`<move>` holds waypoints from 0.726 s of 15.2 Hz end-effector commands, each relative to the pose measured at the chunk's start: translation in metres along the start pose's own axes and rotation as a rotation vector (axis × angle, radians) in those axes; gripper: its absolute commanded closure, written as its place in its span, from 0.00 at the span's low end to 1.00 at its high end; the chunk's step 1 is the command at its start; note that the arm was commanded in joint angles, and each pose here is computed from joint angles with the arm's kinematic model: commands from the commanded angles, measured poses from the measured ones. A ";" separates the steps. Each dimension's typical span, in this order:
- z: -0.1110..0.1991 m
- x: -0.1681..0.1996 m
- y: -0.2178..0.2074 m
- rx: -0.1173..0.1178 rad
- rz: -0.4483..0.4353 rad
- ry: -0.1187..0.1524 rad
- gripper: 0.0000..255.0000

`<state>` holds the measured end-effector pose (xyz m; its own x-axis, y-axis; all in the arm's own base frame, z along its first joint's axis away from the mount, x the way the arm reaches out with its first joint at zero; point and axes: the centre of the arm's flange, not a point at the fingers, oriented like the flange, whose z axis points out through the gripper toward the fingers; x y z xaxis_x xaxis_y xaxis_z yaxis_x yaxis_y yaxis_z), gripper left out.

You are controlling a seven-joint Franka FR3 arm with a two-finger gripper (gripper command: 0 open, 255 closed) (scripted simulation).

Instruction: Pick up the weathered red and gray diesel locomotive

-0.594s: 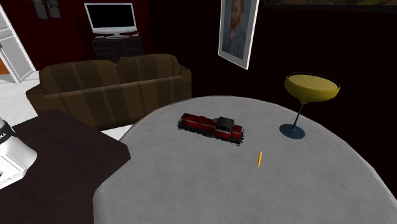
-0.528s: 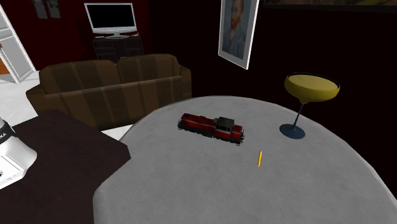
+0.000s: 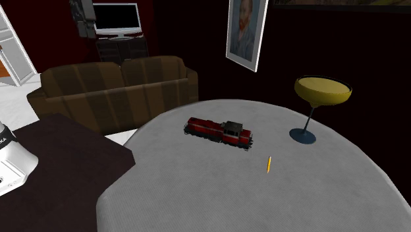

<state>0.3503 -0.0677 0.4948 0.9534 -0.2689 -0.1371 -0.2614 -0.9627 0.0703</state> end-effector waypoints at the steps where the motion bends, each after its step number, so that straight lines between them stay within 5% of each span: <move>1: 0.014 0.024 0.004 0.004 0.060 0.000 0.00; 11: 0.080 0.132 0.044 0.020 0.348 -0.007 0.00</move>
<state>0.4478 -0.1397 0.4086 0.8231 -0.5555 -0.1179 -0.5478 -0.8315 0.0928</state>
